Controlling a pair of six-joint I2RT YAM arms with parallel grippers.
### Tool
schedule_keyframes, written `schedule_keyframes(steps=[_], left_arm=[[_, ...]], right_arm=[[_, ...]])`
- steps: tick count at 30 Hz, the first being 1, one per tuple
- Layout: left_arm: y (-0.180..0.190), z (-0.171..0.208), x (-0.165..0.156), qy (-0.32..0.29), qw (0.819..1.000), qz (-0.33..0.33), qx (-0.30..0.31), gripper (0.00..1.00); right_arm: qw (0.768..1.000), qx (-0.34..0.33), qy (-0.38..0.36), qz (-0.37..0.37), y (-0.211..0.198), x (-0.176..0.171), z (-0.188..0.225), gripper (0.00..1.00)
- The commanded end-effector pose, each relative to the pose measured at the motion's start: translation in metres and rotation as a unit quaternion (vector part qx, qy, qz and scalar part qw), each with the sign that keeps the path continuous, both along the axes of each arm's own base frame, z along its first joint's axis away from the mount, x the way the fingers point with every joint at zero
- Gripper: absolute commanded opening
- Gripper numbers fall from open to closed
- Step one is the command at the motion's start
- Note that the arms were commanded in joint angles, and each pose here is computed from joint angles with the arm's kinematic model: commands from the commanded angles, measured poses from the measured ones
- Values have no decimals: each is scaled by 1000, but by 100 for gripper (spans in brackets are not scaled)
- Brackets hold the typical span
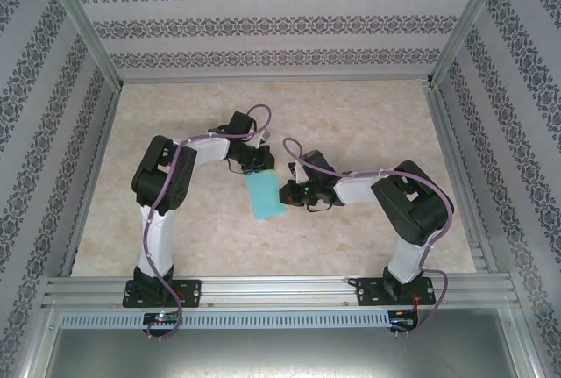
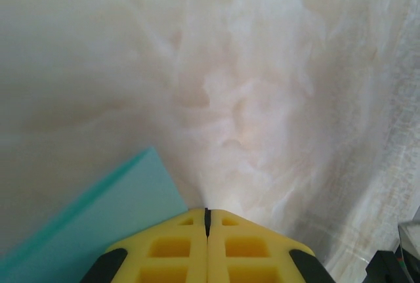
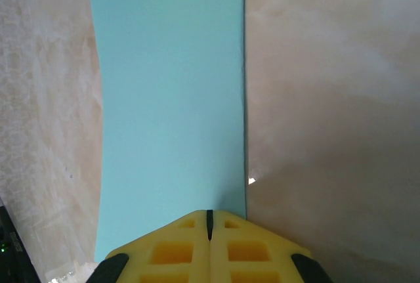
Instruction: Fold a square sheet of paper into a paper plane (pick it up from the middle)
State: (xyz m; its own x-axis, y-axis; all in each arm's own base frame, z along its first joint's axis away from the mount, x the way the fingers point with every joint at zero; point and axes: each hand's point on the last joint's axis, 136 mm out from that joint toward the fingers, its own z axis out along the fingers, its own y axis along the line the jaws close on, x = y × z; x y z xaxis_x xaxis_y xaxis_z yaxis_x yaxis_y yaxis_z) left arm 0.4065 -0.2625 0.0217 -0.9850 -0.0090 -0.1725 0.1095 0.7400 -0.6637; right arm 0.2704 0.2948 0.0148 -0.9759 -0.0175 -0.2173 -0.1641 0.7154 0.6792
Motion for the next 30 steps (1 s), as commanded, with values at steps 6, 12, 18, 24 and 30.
schedule_keyframes(steps=[6, 12, 18, 24, 30], left_arm=[[71, -23, 49, -38, 994, 69, 79, 7], [80, -3, 69, -61, 993, 86, 61, 8], [81, 53, 88, -103, 987, 113, 44, 23], [111, 98, 69, -130, 972, 182, 75, 48], [172, 105, 16, -103, 944, 281, 139, 81]], right_arm=[[987, -87, 131, 17, -32, -72, -49, 0], [989, -80, 121, 15, -27, -68, -42, 0], [996, -46, 80, 7, 1, -46, -7, 0], [997, -70, 12, 7, 17, -22, 25, 10], [980, -188, -57, 30, 12, -1, 28, 34]])
